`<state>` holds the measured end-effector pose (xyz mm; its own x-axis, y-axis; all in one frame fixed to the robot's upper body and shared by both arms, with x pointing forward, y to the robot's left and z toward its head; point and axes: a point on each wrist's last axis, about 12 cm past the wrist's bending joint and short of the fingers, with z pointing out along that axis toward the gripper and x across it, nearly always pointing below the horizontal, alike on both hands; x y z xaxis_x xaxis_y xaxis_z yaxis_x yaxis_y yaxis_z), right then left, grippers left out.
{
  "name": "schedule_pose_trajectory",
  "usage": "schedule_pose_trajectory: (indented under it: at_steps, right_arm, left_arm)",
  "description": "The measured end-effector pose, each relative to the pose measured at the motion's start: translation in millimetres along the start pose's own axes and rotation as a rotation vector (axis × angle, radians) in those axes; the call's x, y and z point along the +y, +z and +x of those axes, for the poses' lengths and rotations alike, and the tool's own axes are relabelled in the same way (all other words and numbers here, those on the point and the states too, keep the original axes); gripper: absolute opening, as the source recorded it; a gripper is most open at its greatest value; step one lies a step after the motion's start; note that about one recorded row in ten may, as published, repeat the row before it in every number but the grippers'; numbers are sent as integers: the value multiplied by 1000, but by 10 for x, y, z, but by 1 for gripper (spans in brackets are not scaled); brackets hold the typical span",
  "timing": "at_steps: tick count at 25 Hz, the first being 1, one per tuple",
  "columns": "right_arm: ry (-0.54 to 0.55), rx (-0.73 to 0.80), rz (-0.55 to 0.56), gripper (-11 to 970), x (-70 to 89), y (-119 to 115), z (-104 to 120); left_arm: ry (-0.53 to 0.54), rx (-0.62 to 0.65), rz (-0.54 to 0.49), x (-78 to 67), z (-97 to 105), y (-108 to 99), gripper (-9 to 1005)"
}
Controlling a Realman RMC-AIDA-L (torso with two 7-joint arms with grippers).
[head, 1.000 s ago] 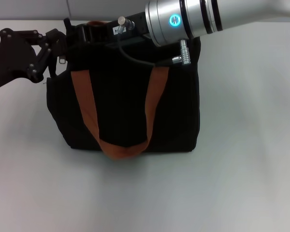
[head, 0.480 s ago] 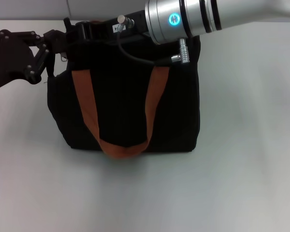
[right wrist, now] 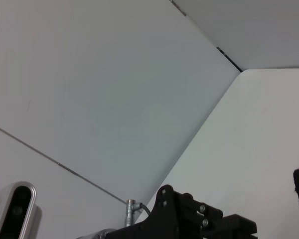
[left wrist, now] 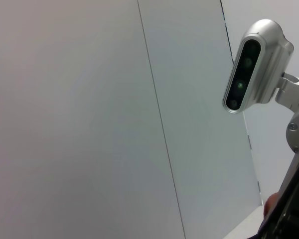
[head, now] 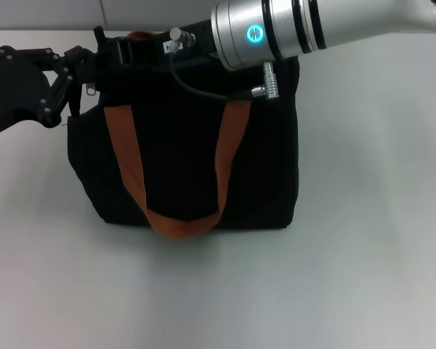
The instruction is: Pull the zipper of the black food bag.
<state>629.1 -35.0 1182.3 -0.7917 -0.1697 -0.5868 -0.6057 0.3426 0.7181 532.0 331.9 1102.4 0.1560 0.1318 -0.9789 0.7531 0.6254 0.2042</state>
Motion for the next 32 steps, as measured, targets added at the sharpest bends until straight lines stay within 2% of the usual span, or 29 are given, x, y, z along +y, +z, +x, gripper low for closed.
schedule_pose_trajectory:
  at_steps: [25,29,32]
  right_arm:
    - [-30,-5,-1,93,-6,-7,4]
    - [-29,-6,-2,5,-8,-9,5]
    - [-29,-7,-3,4,-7,-9,5]
  left_arm:
    - [-3,3,-2,-10,11,-29,25]
    - [-4,-1,1,-18,8,-36,25]
    - [-5,-2,2,-20,8,-40,24]
